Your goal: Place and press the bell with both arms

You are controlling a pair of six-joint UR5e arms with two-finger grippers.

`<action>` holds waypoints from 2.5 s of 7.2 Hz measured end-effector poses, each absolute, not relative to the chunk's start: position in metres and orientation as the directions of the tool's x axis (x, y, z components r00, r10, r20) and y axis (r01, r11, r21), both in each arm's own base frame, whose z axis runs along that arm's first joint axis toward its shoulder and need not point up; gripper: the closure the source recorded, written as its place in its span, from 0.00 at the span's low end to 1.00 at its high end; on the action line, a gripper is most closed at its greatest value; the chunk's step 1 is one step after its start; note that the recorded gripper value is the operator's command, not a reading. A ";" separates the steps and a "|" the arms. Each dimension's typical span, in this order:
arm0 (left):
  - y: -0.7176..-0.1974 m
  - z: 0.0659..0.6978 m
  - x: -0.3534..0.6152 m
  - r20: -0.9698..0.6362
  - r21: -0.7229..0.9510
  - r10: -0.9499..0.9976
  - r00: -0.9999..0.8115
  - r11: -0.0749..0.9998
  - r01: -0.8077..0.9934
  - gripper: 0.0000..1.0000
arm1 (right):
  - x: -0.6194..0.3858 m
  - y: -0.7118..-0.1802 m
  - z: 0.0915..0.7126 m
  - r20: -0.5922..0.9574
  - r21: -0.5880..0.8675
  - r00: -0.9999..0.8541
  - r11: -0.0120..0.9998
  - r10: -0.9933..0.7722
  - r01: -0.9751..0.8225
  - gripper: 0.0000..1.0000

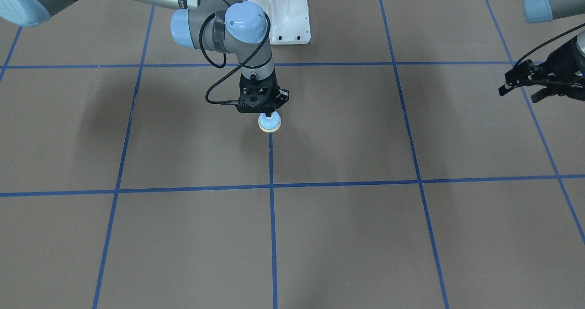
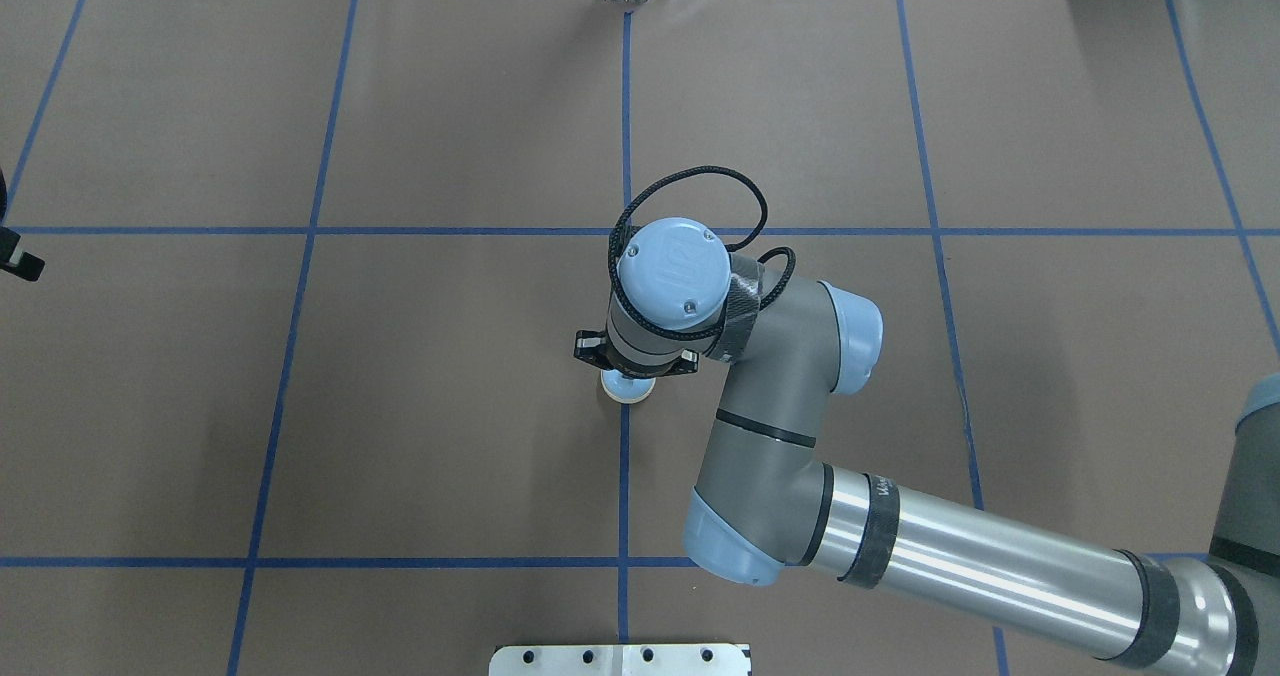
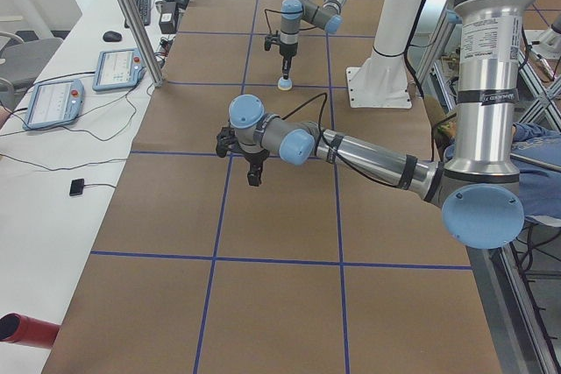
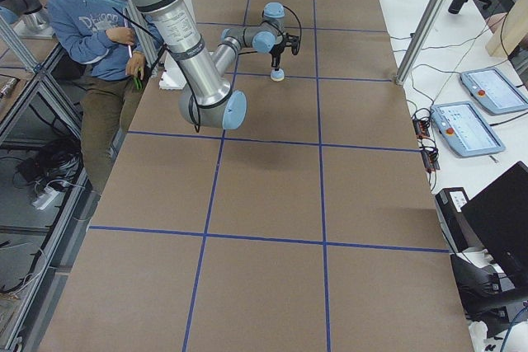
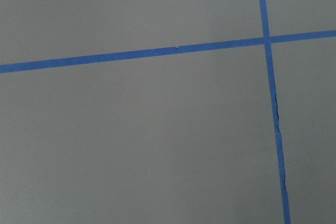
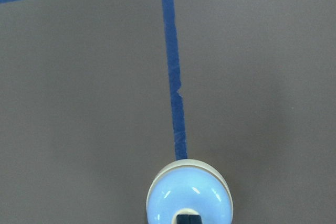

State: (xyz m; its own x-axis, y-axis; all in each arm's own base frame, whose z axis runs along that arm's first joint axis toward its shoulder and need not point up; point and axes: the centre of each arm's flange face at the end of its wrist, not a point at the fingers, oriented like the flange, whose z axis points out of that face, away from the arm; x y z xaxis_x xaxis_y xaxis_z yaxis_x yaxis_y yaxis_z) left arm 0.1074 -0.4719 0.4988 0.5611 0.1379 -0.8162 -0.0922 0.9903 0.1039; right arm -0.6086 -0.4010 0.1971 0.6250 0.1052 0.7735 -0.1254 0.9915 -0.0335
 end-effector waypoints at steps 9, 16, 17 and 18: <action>-0.456 0.537 0.072 -0.745 0.200 0.245 0.621 0.969 -0.143 0.01 | -0.273 -0.445 0.329 0.764 0.010 0.643 0.996 0.050 -0.090 0.62; -0.441 0.607 -0.006 -0.676 0.265 0.315 0.667 0.947 -0.179 0.01 | 0.008 -0.446 0.552 0.711 0.138 0.691 0.989 -0.129 0.042 0.00; -0.440 0.611 -0.017 -0.650 0.281 0.329 0.686 0.942 -0.185 0.01 | 0.013 -0.444 0.557 0.711 0.140 0.692 0.989 -0.129 0.040 0.00; -0.440 0.615 -0.026 -0.632 0.280 0.327 0.703 0.942 -0.186 0.01 | 0.015 -0.444 0.559 0.708 0.141 0.694 0.989 -0.128 0.039 0.00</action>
State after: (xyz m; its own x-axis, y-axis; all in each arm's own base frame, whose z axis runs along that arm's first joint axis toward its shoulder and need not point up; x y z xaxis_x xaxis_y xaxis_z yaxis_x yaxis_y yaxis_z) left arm -0.0263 -0.4396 0.6152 0.7028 0.3265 -0.6321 -0.1856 0.9418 0.2801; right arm 0.0154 -0.4445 0.5593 0.6942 -0.1282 0.7083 0.0386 0.9892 0.1412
